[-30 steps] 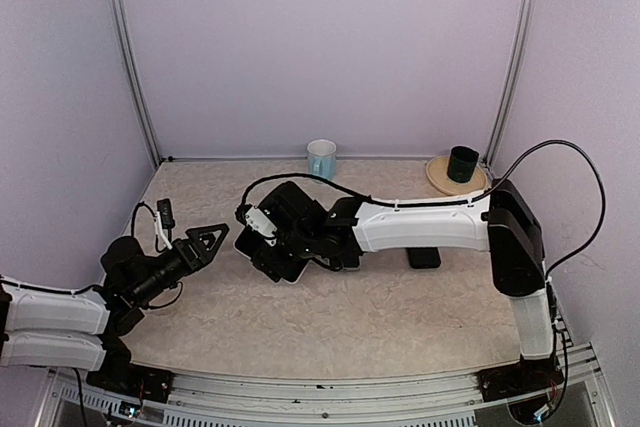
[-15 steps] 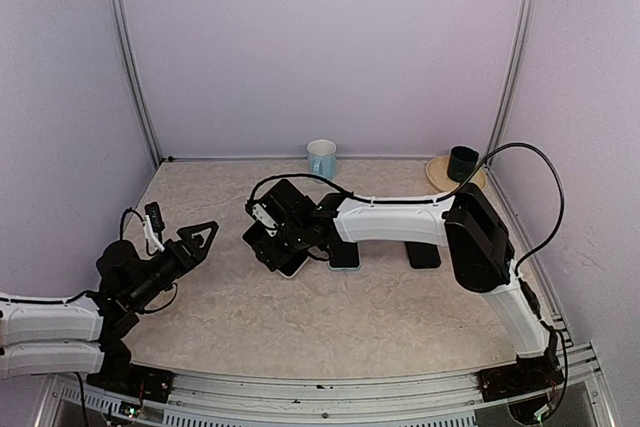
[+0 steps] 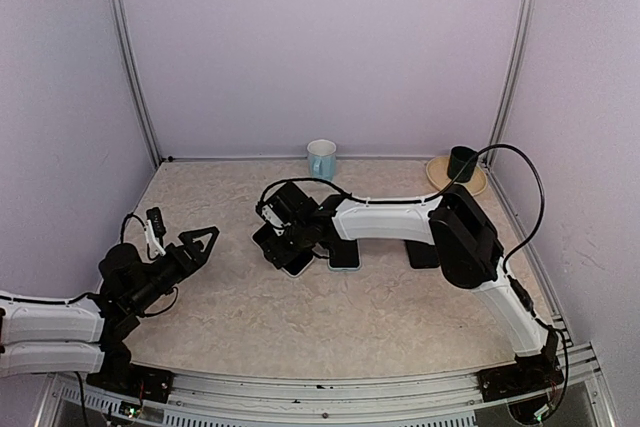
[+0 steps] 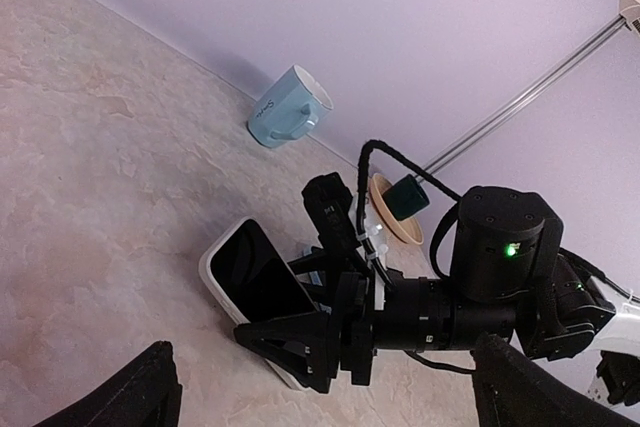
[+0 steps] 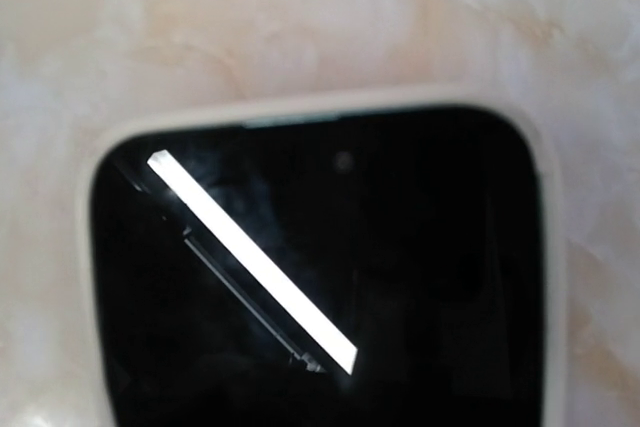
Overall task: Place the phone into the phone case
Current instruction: Place the phone with the phone case at the center of the board.
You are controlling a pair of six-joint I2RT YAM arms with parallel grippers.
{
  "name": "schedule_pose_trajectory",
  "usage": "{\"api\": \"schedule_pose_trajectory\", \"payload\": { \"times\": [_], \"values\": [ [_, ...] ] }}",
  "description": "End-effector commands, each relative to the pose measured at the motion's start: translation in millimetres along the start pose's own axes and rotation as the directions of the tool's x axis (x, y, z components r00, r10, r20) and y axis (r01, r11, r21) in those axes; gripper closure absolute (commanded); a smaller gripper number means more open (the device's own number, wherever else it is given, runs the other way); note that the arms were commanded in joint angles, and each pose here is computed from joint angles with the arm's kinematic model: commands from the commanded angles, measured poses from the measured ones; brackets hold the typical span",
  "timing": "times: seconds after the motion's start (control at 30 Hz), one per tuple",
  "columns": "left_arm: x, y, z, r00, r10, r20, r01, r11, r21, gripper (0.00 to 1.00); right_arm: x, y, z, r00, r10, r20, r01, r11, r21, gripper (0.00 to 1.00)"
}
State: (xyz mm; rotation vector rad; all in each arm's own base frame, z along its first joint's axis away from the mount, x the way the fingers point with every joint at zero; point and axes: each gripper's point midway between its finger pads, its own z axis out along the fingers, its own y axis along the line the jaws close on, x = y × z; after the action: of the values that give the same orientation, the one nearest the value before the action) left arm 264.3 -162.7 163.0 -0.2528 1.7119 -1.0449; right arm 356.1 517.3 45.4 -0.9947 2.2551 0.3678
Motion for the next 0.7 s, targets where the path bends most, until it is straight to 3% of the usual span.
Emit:
{"api": "schedule_pose_trajectory", "payload": {
  "times": [0.0, 0.67],
  "values": [
    [-0.7, 6.0, -1.7, 1.0, -0.004, 0.012, 0.004, 1.0, -0.017, 0.01, -23.9, 1.5, -0.7, 0.997, 0.034, 0.073, -0.032, 0.999, -0.029, 0.28],
    [0.8, 12.0, -3.1, 1.0, -0.016, 0.018, 0.016, 0.999, -0.038, 0.01, -14.8, 4.9, 3.8, 0.997, 0.072, 0.039, -0.069, 0.994, -0.088, 0.13]
  ]
}}
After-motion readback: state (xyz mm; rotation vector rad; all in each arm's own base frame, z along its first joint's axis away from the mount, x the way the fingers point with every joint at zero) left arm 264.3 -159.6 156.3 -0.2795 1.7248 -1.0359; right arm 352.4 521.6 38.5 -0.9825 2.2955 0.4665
